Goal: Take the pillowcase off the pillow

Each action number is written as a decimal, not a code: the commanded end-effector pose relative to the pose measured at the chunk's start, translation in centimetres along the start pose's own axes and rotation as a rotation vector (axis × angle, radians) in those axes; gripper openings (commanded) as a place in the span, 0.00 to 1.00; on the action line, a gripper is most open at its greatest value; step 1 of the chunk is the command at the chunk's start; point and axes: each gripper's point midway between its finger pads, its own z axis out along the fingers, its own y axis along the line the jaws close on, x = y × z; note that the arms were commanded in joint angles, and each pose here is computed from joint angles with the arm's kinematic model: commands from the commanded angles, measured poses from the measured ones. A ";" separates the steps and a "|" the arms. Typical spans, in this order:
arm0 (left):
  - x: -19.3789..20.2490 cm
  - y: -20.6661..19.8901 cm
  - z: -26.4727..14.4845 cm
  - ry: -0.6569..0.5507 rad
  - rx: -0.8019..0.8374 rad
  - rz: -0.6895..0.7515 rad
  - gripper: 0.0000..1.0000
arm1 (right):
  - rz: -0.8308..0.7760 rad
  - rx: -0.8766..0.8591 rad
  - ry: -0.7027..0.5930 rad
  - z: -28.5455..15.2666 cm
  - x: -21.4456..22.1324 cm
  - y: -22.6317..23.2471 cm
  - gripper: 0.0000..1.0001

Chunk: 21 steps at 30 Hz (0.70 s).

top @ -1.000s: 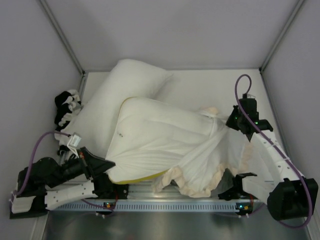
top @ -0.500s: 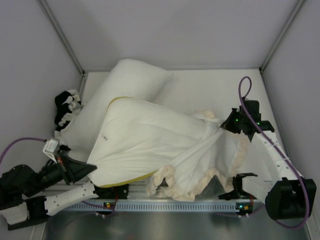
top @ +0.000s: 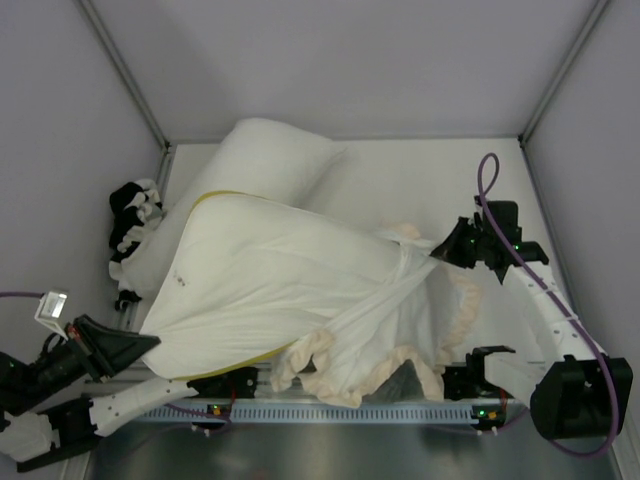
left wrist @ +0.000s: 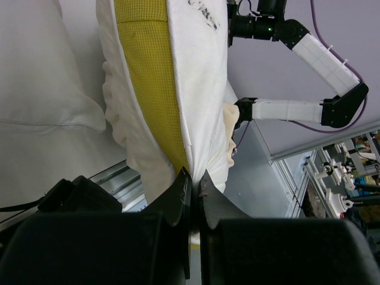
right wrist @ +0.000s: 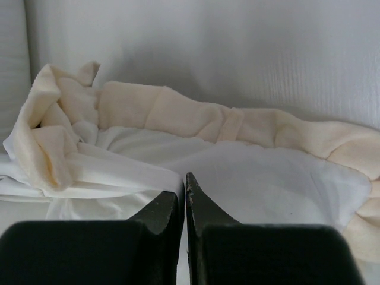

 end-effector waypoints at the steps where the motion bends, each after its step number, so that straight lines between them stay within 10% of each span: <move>1: -3.1 0.3 -5.1 -0.189 0.081 -0.059 0.00 | 0.032 0.427 -0.373 -2.0 -8.4 -9.6 0.00; 11: -2.5 0.6 -3.9 -0.164 0.043 -0.060 0.00 | -0.047 0.220 -0.276 -0.1 -7.4 -7.0 0.04; 17: -1.2 0.6 0.2 -0.115 -0.010 -0.028 0.00 | -0.172 -0.021 -0.100 2.8 -4.4 -1.1 0.50; 21: 0.2 0.5 4.0 -0.058 -0.046 0.002 0.00 | -0.329 -0.081 -0.032 2.7 -1.7 4.0 1.00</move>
